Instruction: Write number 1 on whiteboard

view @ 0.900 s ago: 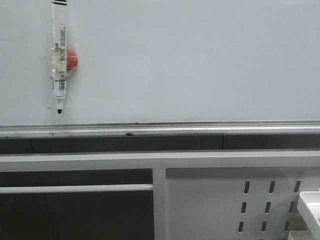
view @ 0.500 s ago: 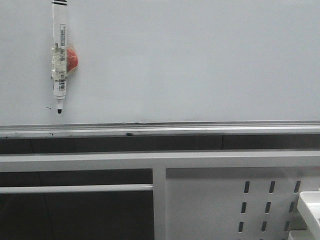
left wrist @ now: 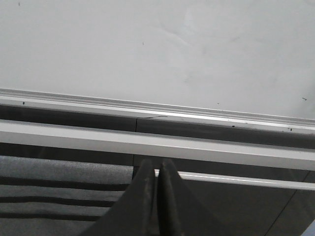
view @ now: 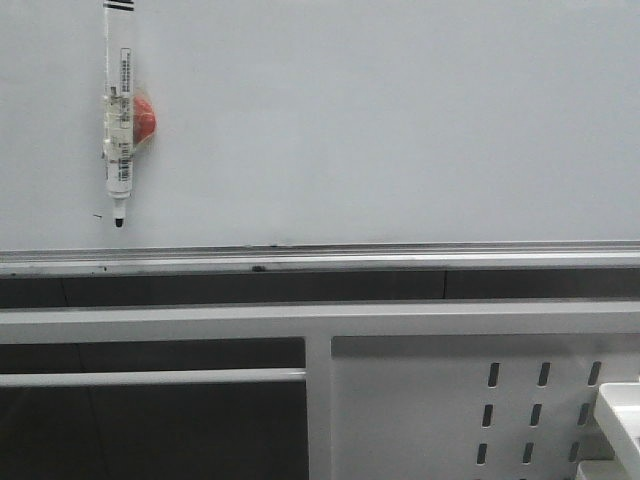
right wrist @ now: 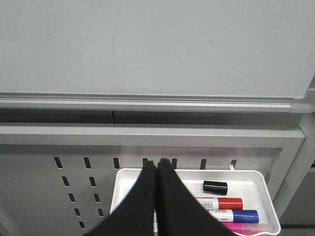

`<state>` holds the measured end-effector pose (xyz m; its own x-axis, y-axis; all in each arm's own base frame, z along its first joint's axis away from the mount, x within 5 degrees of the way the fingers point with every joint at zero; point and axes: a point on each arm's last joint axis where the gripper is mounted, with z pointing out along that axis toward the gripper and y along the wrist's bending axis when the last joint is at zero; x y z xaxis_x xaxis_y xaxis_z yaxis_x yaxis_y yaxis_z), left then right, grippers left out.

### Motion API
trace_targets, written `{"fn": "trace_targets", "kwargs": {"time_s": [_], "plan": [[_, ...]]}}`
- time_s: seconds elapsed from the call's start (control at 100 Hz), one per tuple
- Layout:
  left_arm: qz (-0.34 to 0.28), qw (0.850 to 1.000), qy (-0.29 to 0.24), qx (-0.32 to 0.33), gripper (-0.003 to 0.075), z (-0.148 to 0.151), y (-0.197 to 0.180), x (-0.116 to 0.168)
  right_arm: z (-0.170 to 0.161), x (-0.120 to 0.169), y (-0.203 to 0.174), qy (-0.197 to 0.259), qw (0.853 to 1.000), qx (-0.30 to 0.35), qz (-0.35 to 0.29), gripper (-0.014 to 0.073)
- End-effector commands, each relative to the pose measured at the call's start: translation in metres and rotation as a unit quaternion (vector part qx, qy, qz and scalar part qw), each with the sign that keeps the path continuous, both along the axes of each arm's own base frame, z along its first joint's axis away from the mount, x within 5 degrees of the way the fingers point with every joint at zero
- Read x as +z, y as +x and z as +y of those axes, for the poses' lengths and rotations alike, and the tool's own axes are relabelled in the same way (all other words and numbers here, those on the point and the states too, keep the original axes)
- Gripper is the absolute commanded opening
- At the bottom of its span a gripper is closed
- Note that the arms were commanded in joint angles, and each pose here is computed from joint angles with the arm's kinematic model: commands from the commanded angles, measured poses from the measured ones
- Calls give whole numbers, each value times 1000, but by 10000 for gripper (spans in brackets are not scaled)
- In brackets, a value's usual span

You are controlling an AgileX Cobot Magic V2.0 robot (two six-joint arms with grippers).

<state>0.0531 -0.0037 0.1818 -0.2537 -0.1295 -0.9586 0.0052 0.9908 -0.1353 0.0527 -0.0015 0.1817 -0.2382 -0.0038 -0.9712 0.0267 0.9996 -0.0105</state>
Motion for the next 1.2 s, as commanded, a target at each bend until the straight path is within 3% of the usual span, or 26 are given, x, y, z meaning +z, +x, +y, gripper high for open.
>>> {"fn": "trace_targets", "kwargs": {"time_s": [0.0,1.01,1.19], "plan": [[-16,1000,-10,4,-20,0,1,-7,-1,-2,0,-14,1000,-1,-12,-72],[-16,1000,-10,4,-20,0,1,-7,-1,-2,0,-14,1000,-1,-12,-72],[-24,999,31,7,-20,2,1,-6,-1,-2,1,-14,1000,-1,-16,-72]]}}
